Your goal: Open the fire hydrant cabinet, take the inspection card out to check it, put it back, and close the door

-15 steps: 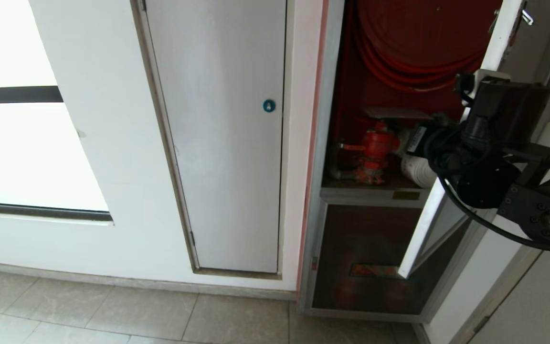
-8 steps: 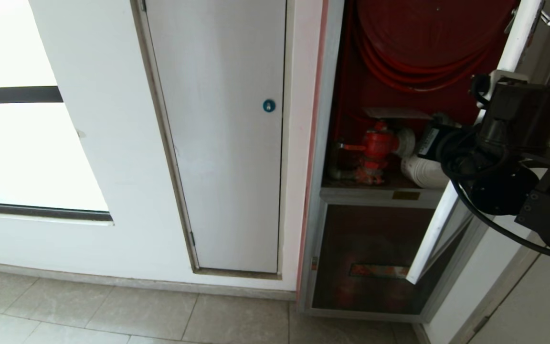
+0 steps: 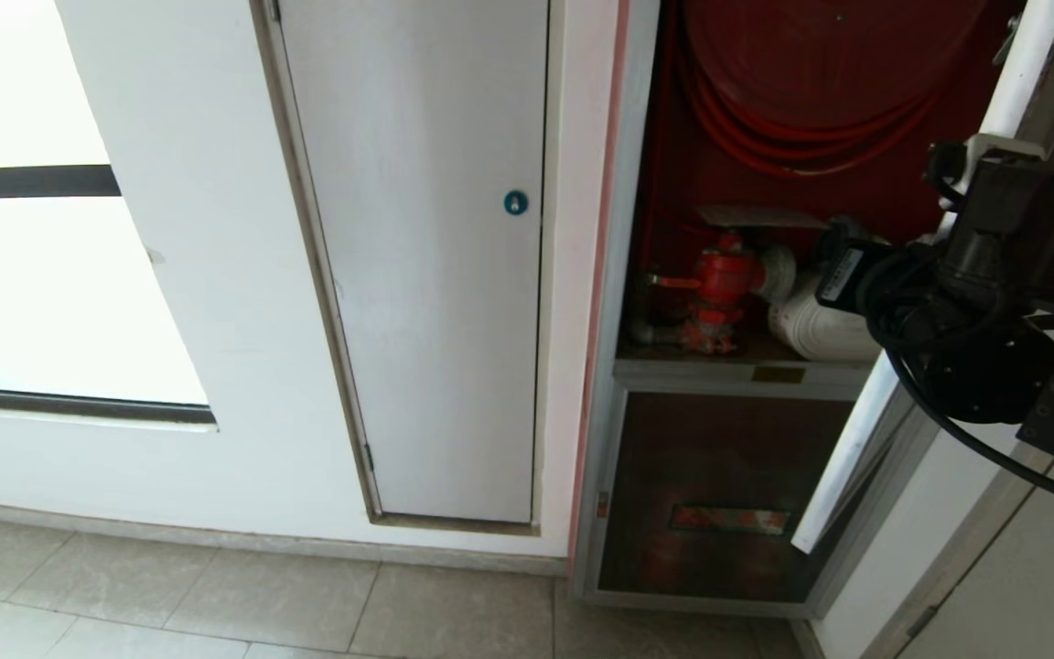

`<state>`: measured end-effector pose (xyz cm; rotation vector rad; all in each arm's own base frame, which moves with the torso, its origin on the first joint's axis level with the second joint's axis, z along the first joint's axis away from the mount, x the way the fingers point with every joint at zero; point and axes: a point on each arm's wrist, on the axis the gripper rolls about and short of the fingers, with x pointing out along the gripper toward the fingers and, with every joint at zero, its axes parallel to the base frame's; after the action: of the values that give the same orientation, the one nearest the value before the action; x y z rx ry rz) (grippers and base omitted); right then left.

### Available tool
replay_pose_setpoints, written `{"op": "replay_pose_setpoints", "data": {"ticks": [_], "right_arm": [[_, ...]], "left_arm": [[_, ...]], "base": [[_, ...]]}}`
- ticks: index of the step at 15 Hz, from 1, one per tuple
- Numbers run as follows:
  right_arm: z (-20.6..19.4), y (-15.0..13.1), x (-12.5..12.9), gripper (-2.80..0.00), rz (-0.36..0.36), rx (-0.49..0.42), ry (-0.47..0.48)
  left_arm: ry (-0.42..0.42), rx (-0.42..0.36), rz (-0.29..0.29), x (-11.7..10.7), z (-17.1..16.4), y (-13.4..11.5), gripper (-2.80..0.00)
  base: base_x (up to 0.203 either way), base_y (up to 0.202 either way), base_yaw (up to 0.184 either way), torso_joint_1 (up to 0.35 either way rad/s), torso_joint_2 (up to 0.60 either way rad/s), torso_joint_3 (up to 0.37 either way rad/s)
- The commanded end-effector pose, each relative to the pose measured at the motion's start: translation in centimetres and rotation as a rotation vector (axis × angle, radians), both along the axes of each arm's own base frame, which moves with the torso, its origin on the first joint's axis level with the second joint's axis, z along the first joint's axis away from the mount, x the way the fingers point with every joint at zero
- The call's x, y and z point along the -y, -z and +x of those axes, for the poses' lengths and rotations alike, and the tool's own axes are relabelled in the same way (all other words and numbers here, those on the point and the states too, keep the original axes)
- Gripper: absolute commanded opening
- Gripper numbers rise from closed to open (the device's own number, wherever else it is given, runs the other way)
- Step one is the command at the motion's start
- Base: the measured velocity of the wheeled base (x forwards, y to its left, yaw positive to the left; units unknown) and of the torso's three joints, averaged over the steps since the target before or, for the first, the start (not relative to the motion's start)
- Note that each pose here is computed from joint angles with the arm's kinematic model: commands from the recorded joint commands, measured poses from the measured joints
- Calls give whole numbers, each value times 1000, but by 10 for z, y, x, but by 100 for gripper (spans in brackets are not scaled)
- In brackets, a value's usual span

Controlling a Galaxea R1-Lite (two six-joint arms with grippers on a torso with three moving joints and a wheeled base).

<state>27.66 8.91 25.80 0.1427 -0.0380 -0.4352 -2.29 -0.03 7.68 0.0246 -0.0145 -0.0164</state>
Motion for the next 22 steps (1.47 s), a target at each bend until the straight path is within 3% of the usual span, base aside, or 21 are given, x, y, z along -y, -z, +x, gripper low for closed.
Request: {"op": "replay_pose_setpoints", "data": {"ticks": [1,18,22], "right_arm": [[-3,0,1,-280,2,2,6],[-24,6,23,-280,-15,-22,157],[-27,11,30,-280,-58,-57,178]], "left_arm": [[0,-7,0,0,1,2,-280],[0,-7,0,0,1,2,-280],[0,-6,0,0,1,2,-280]], "base": [[0,0,0,0,0,0],[0,0,0,0,0,0],[0,0,0,0,0,0]]}}
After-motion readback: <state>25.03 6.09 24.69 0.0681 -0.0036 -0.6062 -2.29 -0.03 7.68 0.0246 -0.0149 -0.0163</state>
